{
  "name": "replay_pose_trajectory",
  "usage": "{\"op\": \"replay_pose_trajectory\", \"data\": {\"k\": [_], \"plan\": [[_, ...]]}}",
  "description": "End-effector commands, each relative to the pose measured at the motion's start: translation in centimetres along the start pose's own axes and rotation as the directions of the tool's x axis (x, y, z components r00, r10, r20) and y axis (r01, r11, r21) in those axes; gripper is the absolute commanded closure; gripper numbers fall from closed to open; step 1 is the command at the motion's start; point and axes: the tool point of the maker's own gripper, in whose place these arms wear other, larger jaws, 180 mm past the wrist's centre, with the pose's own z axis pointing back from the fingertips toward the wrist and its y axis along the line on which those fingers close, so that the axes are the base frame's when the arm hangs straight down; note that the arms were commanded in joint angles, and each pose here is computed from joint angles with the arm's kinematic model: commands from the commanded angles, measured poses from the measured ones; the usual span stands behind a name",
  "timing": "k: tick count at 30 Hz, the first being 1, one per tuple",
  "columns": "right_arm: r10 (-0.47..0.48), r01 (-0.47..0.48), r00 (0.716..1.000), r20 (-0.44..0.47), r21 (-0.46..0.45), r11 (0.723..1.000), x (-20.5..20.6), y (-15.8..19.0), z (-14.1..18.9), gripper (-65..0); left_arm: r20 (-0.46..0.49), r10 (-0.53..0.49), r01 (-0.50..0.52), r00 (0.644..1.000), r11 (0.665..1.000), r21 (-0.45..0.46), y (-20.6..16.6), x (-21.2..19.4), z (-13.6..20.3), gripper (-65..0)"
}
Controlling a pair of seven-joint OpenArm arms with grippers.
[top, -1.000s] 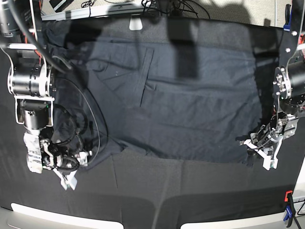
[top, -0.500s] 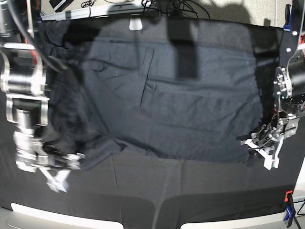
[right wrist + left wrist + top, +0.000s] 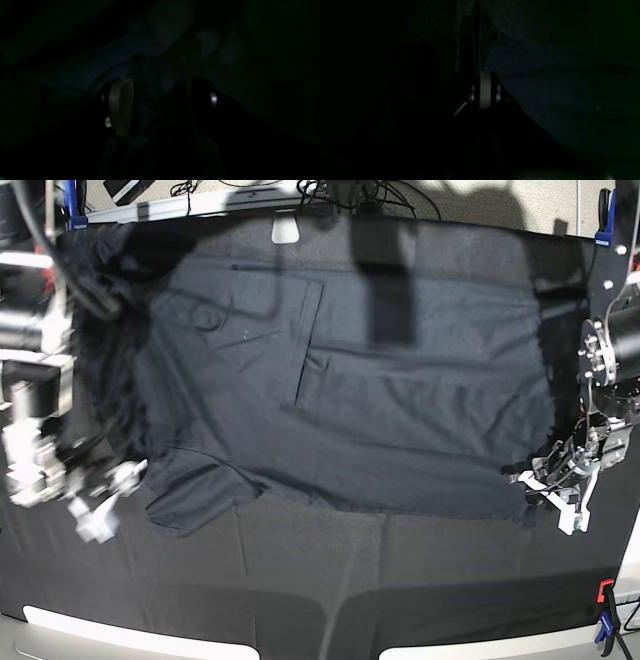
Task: Layout the t-shirt on the table in an organized manner, then fold the t-shirt properly
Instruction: 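Lift the hem with both grippers and fold it toward the collar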
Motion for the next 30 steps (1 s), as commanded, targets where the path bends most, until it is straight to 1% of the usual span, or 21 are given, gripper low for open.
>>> {"op": "replay_pose_trajectory", "data": {"k": [1, 3, 7, 8, 10, 12, 14, 15, 18, 20, 25, 28, 30], "plan": [[0.006, -0.004, 0.997, 0.073, -0.028, 1.000, 2.8, -0.9, 1.3, -35.7, 0.080, -0.002, 0.001, 0.997, 1.000, 0.017, 0.9, 3.4, 0.2, 0.0], [0.017, -0.015, 0.998, 0.068, -0.032, 0.999, 2.8, -0.4, 0.8, -35.8, 0.080, -0.002, 0.001, 0.997, 1.000, 0.017, 0.9, 3.4, 0.2, 0.0], [0.022, -0.022, 0.997, 0.068, -0.010, 1.000, 3.0, 0.9, 0.2, -35.6, 0.081, -0.002, 0.000, 0.997, 1.000, 0.017, 0.9, 3.4, 0.2, 0.0], [0.023, -0.023, 0.997, 0.069, -0.006, 1.000, 3.1, 1.1, 0.1, -34.3, 0.080, -0.002, 0.001, 0.997, 1.000, 0.017, 0.9, 3.4, 0.2, 0.0], [0.022, -0.022, 0.995, 0.094, -0.006, 1.000, 3.5, 1.1, 0.1, -26.1, 0.081, -0.002, 0.000, 0.997, 1.000, 0.017, 0.9, 3.4, 0.2, 0.0], [0.022, -0.021, 0.990, 0.137, -0.011, 1.000, 4.3, 0.8, 0.4, -14.7, 0.091, 0.001, -0.002, 0.996, 1.000, 0.012, 0.8, 3.7, 0.2, 0.0], [0.028, -0.027, 0.987, 0.155, -0.013, 1.000, 4.6, 0.6, 0.6, -4.0, 0.121, 0.026, -0.023, 0.992, 0.999, -0.027, 0.3, 4.4, 0.3, 0.0], [0.037, -0.036, 0.986, 0.162, -0.008, 0.999, 4.7, 0.6, 0.7, -0.2, 0.143, 0.042, -0.034, 0.989, 0.998, -0.060, -0.3, 4.9, 0.4, 0.0], [0.062, -0.063, 0.982, 0.179, -0.002, 0.998, 5.1, 0.6, 1.2, 0.0, 0.174, 0.034, -0.013, 0.984, 0.992, -0.123, -1.5, 6.6, 0.6, 0.0], [0.073, -0.071, 0.980, 0.186, -0.017, 0.997, 5.4, 0.1, 1.7, 0.0, 0.168, 0.023, -0.003, 0.985, 0.993, -0.122, -1.5, 7.1, 0.7, 0.0], [0.104, -0.094, 0.975, 0.199, -0.056, 0.994, 6.0, -1.2, 3.1, 0.0, 0.186, 0.101, -0.081, 0.977, 0.990, -0.114, 0.3, 8.3, 1.5, 0.0], [0.145, -0.134, 0.966, 0.213, -0.067, 0.989, 6.2, -1.0, 3.6, 0.0, 0.190, 0.095, -0.067, 0.977, 0.986, -0.151, 0.6, 8.3, 2.2, 0.0], [0.174, -0.162, 0.958, 0.228, -0.072, 0.984, 6.3, -0.4, 3.8, 0.0, 0.202, 0.096, -0.063, 0.975, 0.985, -0.160, 1.1, 8.1, 2.7, 0.0]]}}
